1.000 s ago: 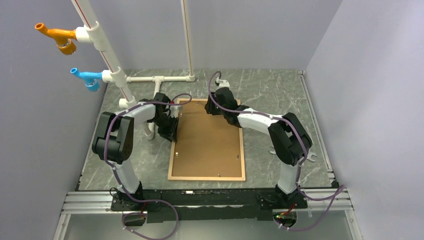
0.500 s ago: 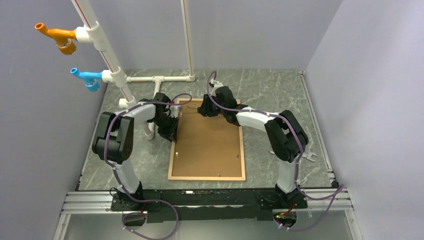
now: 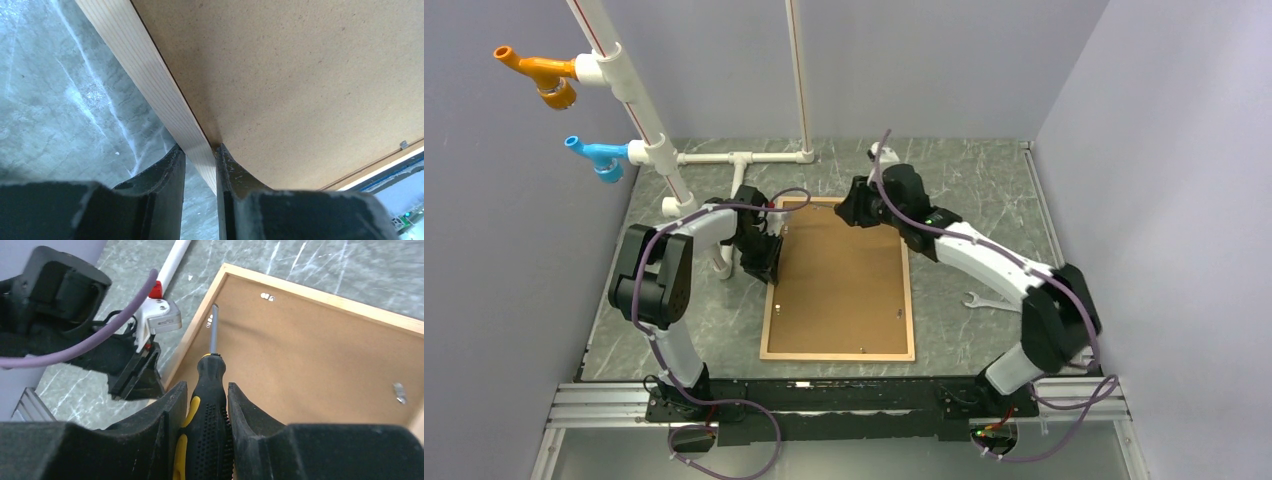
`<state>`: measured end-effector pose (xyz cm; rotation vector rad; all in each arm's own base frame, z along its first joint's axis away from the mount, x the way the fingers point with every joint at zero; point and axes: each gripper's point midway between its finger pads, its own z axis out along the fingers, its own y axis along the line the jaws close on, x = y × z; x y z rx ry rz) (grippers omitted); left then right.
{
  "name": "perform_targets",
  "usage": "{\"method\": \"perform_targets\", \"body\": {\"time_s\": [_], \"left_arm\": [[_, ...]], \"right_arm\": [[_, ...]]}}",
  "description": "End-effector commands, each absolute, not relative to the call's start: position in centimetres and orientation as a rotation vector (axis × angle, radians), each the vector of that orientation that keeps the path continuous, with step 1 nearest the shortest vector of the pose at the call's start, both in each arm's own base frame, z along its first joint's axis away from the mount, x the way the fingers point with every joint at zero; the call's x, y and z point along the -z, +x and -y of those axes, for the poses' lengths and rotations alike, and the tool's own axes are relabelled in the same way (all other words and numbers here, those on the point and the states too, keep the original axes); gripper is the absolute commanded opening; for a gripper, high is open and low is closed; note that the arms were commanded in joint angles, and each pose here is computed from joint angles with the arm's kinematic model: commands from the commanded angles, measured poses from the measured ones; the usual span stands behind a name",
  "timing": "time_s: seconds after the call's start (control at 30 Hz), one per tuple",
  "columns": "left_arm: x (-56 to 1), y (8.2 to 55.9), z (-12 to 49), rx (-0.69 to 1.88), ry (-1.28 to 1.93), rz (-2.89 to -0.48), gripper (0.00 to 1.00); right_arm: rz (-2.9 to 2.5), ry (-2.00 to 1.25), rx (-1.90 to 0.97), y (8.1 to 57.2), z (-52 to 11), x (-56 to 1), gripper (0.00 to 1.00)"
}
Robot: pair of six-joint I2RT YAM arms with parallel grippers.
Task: Take the photo out of the frame
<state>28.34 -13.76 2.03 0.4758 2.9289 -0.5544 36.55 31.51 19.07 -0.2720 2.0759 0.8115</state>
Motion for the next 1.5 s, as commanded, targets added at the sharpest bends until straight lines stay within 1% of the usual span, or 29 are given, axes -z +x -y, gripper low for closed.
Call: {"method": "perform_targets", "body": {"time_s": [0.0, 0.23, 0.4, 0.43, 0.47, 0.5, 0.57, 0.63, 0.67, 0.73, 0.83, 0.9, 1.0, 1.13, 1.23, 1.33, 1.47], "left_arm": [[-1.9, 28.8, 13.3, 0.402, 0.613, -2.886, 0.00], [-2.2, 29.3, 12.6, 0.295, 0.619, -2.853, 0.00], [-3.3, 29.9, 12.7, 0.209, 0.636, -2.794, 0.00], [-3.7, 30.0, 12.6, 0.189, 0.623, -2.777, 0.02], [-4.3, 30.2, 12.4, 0.170, 0.604, -2.758, 0.05], [-4.9, 30.5, 12.5, 0.171, 0.585, -2.732, 0.10], [-6.2, 30.7, 12.6, 0.185, 0.549, -2.680, 0.27], [-7.9, 31.0, 12.7, 0.197, 0.464, -2.625, 0.48], [-8.8, 31.1, 12.8, 0.202, 0.441, -2.599, 0.57], [-10.9, 30.8, 13.2, 0.244, 0.408, -2.545, 0.65], [-13.5, 29.0, 14.4, 0.379, 0.347, -2.497, 0.71], [-15.1, 26.7, 16.0, 0.531, 0.289, -2.444, 0.73], [-17.2, 23.3, 18.1, 0.745, 0.115, -2.348, 0.71], [-17.3, 19.5, 19.4, 0.929, -0.181, -2.305, 0.71], [-16.6, 17.6, 19.7, 0.953, -0.361, -2.313, 0.72], [-15.1, 15.0, 20.6, 0.970, -0.527, -2.450, 0.70], [-13.0, 12.4, 19.5, 0.770, -0.783, -2.642, 0.67]], "right_arm": [[-2.095, -0.230, -0.674, 34.3, -27.4, -20.0, 0.00], [-2.132, -0.187, -0.497, 29.5, -21.0, -19.2, 0.00], [-2.119, -0.129, -0.442, 26.6, -17.5, -18.9, 0.00], [-2.114, -0.111, -0.435, 26.1, -17.0, -18.6, 0.00], [-2.110, -0.092, -0.440, 25.7, -16.6, -18.3, 0.00], [-2.107, -0.083, -0.452, 25.3, -16.4, -17.9, 0.00], [-2.107, -0.077, -0.478, 24.4, -16.2, -17.1, 0.00], [-2.108, -0.062, -0.476, 24.0, -15.7, -16.6, 0.00], [-2.102, -0.059, -0.478, 23.8, -15.6, -16.5, 0.00], [-2.087, -0.063, -0.488, 23.5, -15.5, -16.6, 0.00], [-2.067, -0.073, -0.509, 23.4, -15.6, -16.4, 0.00], [-2.044, -0.085, -0.547, 23.3, -16.1, -16.4, 0.00], [-2.005, -0.102, -0.593, 23.3, -16.7, -16.4, 0.00], [-1.973, -0.124, -0.611, 23.6, -17.2, -16.7, 0.00], [-1.967, -0.135, -0.626, 23.7, -17.6, -16.8, 0.00], [-1.971, -0.136, -0.629, 23.8, -17.7, -16.7, 0.00], [-1.969, -0.141, -0.640, 23.5, -17.7, -16.6, 0.00]]}}
